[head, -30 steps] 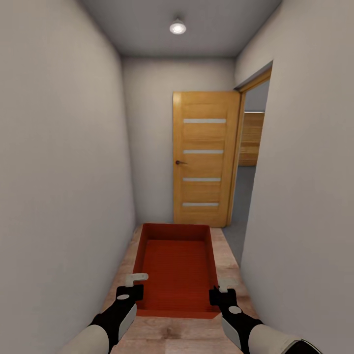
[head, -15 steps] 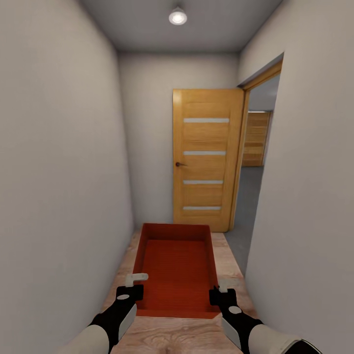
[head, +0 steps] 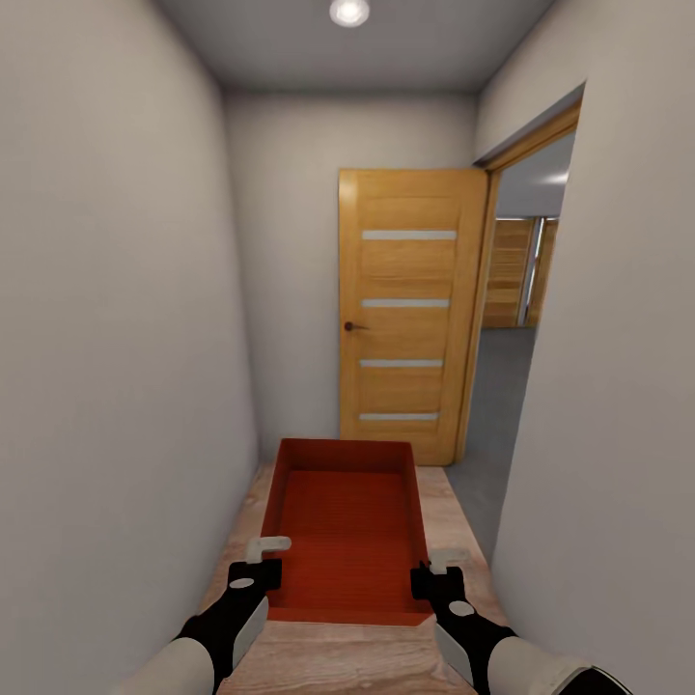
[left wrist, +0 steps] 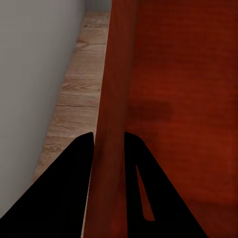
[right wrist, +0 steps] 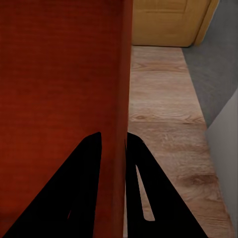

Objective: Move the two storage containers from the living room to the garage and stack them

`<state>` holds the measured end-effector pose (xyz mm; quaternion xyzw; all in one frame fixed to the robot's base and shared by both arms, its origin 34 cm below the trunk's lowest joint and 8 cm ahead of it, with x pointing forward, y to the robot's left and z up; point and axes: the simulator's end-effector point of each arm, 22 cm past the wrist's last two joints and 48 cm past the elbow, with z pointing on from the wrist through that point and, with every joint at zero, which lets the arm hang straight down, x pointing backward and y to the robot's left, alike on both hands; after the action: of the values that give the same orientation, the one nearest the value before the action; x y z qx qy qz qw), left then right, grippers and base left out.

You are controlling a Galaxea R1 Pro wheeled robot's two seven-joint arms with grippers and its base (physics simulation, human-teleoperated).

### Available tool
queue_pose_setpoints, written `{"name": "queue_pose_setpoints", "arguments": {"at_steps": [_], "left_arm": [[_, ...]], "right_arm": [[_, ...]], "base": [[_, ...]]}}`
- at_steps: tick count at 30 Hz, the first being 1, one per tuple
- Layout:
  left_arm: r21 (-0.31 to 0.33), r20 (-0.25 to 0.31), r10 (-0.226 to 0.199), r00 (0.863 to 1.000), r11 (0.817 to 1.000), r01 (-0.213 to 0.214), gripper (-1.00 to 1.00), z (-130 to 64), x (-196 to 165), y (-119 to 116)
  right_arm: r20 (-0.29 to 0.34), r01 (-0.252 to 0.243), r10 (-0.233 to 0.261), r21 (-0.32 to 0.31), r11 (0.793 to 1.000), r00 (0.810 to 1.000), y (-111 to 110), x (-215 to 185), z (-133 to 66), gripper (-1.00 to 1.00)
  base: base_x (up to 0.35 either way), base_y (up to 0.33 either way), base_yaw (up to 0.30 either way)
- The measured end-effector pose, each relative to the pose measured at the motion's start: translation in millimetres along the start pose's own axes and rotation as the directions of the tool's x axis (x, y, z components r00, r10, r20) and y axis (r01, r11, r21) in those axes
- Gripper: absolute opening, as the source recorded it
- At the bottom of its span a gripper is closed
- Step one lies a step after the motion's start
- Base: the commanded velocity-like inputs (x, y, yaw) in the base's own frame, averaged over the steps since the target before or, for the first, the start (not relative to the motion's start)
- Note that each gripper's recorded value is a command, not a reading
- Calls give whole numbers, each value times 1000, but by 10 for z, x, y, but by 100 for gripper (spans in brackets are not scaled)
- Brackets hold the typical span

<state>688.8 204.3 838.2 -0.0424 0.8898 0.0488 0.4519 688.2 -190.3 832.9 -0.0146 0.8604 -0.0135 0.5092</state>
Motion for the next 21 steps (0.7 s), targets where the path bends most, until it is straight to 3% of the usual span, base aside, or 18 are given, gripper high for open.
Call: {"name": "queue_pose_setpoints", "arguments": {"at_steps": [21], "left_arm": [[0, 0, 0, 1000, 1000, 0, -100, 0, 0, 0]], "right_arm": [[0, 0, 0, 0, 1000, 1000, 0, 0, 0, -100]], "base": [[324, 0, 0]]}}
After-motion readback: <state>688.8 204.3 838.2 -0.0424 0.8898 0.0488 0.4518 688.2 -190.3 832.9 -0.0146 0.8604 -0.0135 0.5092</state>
